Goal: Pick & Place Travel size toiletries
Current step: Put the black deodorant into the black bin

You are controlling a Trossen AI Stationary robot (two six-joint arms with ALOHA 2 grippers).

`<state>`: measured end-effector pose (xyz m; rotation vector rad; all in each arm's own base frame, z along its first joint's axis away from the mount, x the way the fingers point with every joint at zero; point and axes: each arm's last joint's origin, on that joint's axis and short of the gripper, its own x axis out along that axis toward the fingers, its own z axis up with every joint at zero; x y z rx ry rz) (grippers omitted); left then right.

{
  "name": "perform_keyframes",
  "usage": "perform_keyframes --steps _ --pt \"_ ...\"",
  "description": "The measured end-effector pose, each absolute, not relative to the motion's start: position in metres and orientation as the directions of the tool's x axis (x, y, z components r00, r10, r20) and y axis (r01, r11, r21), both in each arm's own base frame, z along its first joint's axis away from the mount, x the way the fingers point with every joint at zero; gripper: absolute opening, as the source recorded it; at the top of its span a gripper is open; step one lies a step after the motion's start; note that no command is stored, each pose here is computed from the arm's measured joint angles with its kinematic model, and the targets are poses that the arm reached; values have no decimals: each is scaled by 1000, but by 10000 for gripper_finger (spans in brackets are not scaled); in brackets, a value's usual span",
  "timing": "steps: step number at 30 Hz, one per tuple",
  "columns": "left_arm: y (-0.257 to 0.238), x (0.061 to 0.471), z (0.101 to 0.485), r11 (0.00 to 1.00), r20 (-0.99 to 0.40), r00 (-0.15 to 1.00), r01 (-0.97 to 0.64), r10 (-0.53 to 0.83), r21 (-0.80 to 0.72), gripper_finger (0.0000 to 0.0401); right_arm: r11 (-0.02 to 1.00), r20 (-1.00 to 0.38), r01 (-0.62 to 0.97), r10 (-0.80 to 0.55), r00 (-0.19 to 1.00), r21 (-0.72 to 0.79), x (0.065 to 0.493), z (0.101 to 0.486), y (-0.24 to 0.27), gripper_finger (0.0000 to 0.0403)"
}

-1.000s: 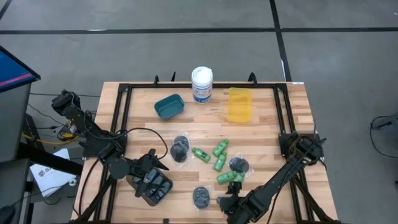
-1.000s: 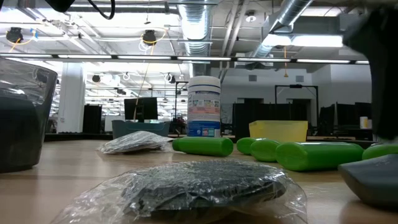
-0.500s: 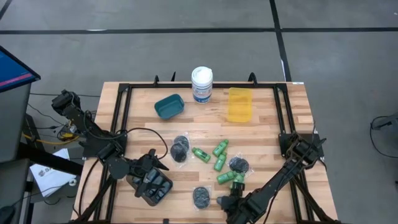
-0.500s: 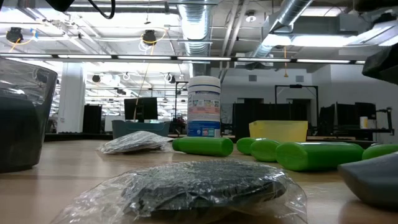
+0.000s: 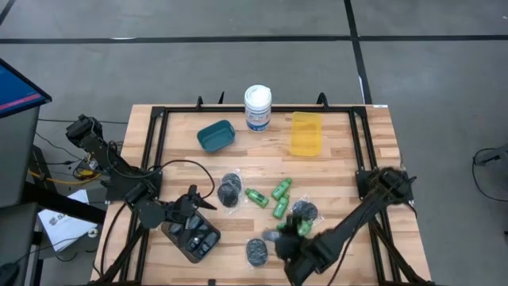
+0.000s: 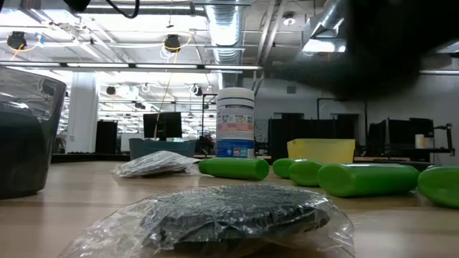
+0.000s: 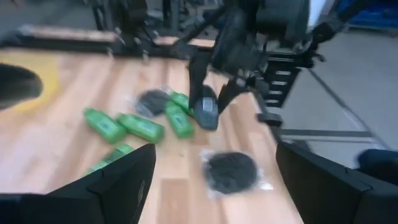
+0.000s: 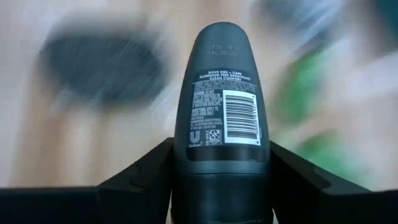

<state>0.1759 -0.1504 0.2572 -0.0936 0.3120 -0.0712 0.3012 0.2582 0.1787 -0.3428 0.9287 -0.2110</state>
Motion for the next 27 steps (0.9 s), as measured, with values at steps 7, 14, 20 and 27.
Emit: perform_keyframes --steps 7,14,20,27 --pt "-151 179 271 992 -41 997 74 -70 102 328 867 -431 94 -334 838 -489 320 257 238 195" --pt "-124 175 251 974 238 962 87 -137 208 328 843 -226 77 -229 947 -532 345 296 217 195" --pt "-96 177 242 969 374 907 121 -196 214 328 852 -146 39 -134 980 -523 369 303 196 195" --pt "-89 182 242 950 382 886 171 -264 260 328 881 -119 16 -83 989 -473 388 305 167 195"
